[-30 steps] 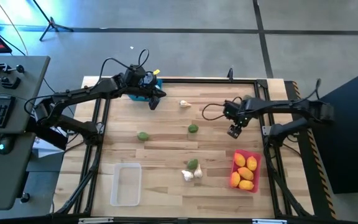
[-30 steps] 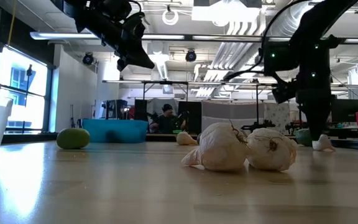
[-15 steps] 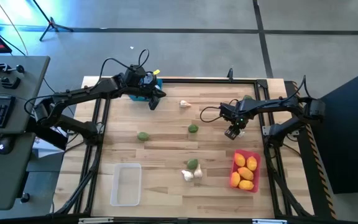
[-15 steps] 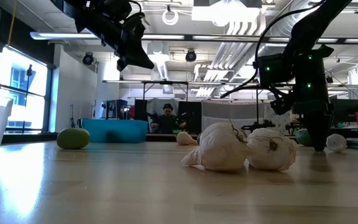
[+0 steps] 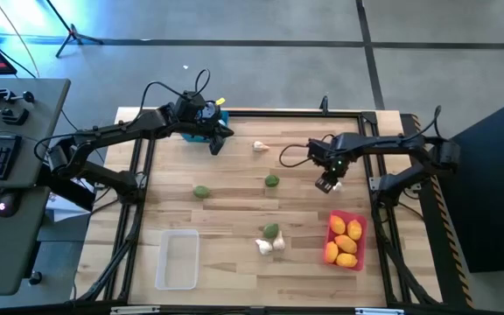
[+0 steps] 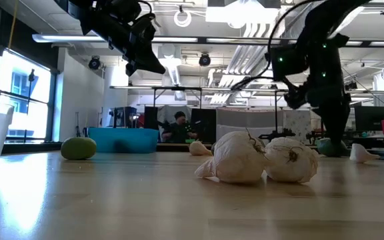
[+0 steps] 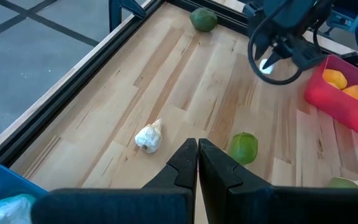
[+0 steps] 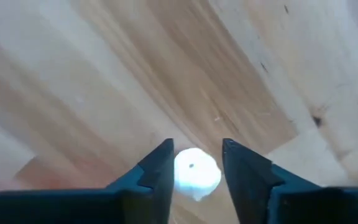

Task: Sort produce into baskets
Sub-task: Put the garlic into the blue bin

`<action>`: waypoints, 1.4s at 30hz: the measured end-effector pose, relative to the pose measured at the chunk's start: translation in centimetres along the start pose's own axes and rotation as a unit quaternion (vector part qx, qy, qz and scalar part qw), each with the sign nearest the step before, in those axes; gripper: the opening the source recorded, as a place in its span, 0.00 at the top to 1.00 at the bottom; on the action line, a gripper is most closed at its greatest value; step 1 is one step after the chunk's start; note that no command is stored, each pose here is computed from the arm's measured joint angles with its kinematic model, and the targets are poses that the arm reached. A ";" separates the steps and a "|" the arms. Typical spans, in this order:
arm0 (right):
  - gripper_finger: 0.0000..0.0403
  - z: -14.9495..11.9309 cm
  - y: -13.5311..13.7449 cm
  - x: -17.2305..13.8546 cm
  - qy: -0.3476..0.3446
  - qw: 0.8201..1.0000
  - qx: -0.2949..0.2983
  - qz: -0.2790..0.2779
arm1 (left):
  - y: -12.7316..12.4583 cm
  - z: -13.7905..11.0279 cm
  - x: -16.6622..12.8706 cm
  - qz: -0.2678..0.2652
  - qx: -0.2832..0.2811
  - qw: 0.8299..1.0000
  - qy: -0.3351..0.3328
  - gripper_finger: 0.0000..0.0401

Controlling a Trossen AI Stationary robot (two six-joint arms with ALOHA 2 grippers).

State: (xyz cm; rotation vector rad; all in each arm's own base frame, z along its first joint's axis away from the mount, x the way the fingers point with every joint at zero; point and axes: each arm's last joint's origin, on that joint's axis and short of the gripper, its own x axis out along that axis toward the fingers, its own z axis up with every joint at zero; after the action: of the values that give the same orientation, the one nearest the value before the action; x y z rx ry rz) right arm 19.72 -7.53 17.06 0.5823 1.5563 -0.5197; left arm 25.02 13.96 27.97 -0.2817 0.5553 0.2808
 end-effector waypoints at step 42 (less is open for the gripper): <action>0.99 0.5 0.4 0.3 -0.018 0.997 0.051 0.058 | -0.2 0.6 0.0 -0.045 0.017 0.998 -0.028 1.00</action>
State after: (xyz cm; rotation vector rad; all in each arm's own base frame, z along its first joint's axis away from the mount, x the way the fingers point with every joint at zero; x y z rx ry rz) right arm 20.36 -7.50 16.72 0.7327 1.4581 -0.5206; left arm 25.32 13.98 28.49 -0.2639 0.4912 0.1914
